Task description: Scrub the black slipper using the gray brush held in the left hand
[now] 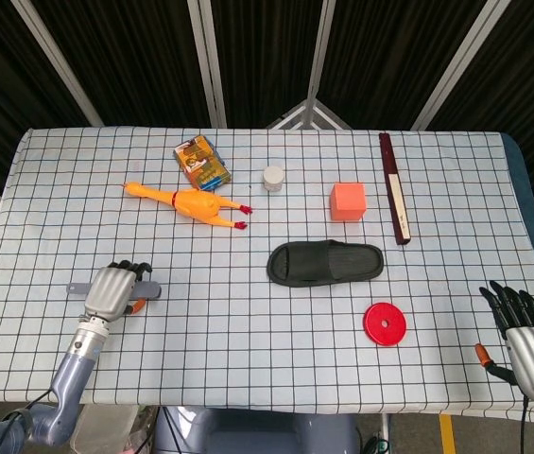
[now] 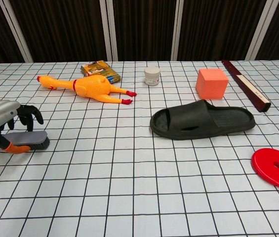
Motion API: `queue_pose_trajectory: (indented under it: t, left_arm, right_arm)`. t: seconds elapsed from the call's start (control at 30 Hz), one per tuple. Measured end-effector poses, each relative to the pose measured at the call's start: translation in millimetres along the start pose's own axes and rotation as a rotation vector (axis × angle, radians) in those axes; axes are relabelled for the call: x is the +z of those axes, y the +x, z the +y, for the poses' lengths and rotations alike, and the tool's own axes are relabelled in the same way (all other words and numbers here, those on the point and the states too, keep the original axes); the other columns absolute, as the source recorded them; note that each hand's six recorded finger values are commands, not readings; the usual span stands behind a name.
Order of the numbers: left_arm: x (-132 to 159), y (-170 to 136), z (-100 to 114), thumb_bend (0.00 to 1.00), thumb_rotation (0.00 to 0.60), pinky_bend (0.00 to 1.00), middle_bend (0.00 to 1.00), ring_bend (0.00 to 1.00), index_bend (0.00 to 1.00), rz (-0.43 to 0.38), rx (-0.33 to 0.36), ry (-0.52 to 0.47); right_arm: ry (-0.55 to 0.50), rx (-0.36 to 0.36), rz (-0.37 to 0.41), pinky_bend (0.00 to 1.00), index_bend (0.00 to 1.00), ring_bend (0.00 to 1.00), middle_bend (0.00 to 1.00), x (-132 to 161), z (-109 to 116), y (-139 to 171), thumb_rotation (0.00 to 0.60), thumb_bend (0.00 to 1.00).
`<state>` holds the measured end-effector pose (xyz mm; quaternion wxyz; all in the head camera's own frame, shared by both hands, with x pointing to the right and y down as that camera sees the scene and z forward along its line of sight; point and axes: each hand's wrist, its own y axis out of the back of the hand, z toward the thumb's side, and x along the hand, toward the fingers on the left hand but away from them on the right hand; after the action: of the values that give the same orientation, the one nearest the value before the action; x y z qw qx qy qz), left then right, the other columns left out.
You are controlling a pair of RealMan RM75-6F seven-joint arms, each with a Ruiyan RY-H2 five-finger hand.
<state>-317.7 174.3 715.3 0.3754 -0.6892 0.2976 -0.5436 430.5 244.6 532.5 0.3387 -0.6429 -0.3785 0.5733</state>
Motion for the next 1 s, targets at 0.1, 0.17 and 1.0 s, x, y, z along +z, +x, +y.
queue_pose_trajectory:
  t: [0.1, 0.17, 1.0]
  left_arm:
    - [0, 0, -1, 0.29, 0.600, 0.45, 0.48, 0.37, 0.36, 0.000, -0.004, 0.007]
    - [0, 0, -2, 0.31, 0.600, 0.45, 0.49, 0.38, 0.36, 0.004, -0.009, 0.010]
    - [8, 4, 9, 0.46, 0.600, 0.60, 0.64, 0.51, 0.55, -0.004, 0.058, -0.003]
  right_arm:
    - [-0.002, -0.002, 0.000, 0.00, 0.00, 0.00, 0.00, 0, 1, 0, 0.600, 0.41]
    - [-0.003, -0.002, -0.001, 0.00, 0.00, 0.00, 0.00, 0, 1, 0, 0.600, 0.41]
    - [-0.004, 0.002, 0.001, 0.00, 0.00, 0.00, 0.00, -1, 1, 1, 0.600, 0.42]
